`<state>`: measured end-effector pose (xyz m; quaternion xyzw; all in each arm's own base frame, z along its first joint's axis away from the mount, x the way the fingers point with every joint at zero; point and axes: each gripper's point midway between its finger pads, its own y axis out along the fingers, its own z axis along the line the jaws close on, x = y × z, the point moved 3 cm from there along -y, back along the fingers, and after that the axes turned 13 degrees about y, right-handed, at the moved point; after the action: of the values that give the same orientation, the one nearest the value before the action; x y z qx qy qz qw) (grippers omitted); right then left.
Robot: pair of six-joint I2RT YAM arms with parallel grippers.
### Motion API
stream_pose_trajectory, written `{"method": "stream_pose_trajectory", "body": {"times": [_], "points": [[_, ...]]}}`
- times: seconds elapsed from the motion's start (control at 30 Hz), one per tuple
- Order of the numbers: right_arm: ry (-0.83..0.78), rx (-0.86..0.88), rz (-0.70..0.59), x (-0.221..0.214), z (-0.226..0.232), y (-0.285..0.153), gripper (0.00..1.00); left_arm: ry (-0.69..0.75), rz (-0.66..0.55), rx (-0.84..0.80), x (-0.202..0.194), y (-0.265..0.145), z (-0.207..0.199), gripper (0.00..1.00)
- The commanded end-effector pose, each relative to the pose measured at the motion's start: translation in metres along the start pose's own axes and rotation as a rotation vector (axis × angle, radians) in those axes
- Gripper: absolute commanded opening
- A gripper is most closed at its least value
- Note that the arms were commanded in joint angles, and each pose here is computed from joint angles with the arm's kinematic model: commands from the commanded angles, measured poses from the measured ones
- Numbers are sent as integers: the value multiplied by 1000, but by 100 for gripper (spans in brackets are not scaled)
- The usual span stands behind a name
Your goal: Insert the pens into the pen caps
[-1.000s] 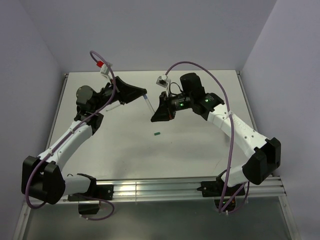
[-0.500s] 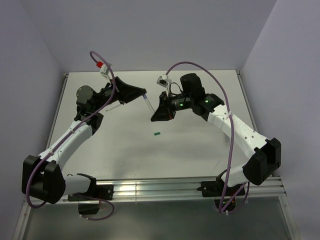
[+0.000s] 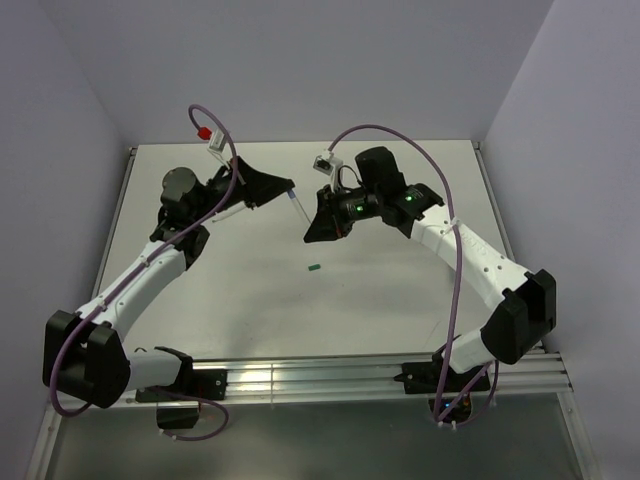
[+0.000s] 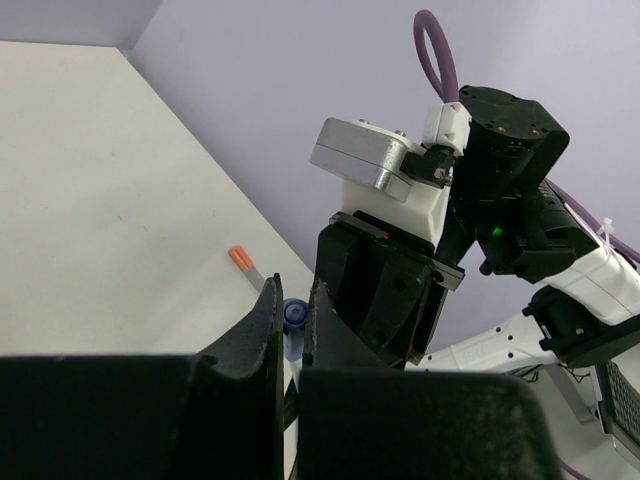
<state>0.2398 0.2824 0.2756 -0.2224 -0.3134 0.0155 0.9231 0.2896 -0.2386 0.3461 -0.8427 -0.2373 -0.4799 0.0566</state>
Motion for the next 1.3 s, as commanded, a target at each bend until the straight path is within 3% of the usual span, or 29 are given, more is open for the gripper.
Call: {"method": "stream_pose_trajectory", "body": {"times": [0.0,0.3,0.8,1.27], "points": [[-194,-4,-273,78,27,-18,0,-98,199,-139,-48,-6,-28,0],[-220,-12,-298,88,30,-20,0,-189,212,-176,-78,-15,-34,0],[-249,20,-302,93,37,-20,0,-226,177,-268,-91,-24,-53,0],[-281,4,-323,100,37,-22,0,-250,240,-289,-112,-27,-60,0]]}}
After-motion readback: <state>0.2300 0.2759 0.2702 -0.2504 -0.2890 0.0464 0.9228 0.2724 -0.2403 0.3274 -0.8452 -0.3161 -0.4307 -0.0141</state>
